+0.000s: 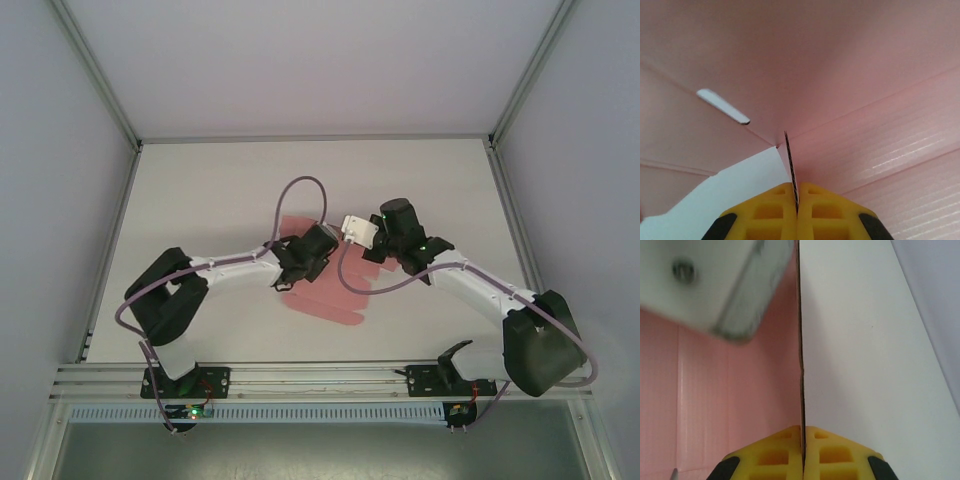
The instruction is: Assemble paper box
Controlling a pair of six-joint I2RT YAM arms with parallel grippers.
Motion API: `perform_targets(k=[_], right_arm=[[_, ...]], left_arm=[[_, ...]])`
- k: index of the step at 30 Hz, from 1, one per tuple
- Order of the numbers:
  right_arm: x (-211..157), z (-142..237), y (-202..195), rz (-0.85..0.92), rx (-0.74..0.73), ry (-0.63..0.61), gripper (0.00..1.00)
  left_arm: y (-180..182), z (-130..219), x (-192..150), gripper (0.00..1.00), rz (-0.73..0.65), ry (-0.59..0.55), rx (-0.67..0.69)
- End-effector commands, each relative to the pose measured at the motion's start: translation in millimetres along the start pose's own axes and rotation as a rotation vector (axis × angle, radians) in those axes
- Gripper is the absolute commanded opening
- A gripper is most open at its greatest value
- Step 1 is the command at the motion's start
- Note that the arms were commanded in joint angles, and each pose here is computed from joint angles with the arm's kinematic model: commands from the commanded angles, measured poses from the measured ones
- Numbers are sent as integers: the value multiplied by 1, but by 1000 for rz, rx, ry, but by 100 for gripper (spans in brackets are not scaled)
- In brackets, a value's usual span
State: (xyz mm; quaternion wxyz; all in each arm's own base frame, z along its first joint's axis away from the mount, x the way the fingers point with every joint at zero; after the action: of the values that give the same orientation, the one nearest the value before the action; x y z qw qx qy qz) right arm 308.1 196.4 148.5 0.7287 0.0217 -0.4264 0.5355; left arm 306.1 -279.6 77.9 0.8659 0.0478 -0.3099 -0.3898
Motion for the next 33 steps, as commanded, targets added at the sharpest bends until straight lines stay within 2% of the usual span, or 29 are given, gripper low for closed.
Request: perform_targets(k=[1,5,10,14,15,17,23,26,30,33], right_arm=[[11,-3,17,89,18,-57,0],[9,-4,14,105,-6,-48,0],[7,-2,12,123,-28,-49,0],[-2,-5,11,148,-63,-19,0],[-5,-6,10,156,-73,-7,0],[-10,-8,7,165,-93,18,0],[-7,-8,5,183,-118,11,0],[-5,-5,5,192,-128,-12,0],[-4,-4,6,194,-126,-14,0],[-3,-4,8,195,-116,-24,0]], left_arm=[[-22,20,54,0,-27,-178,-12],[-31,24,58,0,28,-230,-84],[-22,32,52,5,63,-248,-74],[-14,33,37,14,88,-216,-52],[-13,36,33,20,100,-212,-55],[-11,43,27,21,122,-215,-82],[13,70,16,62,205,-250,-86],[34,83,11,100,282,-272,-66],[69,103,6,100,400,-323,-26],[110,106,-10,100,554,-326,39]])
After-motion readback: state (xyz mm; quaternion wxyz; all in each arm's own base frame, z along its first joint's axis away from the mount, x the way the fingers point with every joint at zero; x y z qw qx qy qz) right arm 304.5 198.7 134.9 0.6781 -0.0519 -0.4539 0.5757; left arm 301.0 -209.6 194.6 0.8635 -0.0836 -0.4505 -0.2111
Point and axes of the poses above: each hand's point on the last joint's axis, 136 mm out from that joint toward the fingers, its own z axis back along the fingers, its own y axis along the line the jaws close on, x = y × z, the point moved 2 cm from there along z, back along the fingers, and after that the axes turned 7 degrees about -z, right-handed, at the moved point
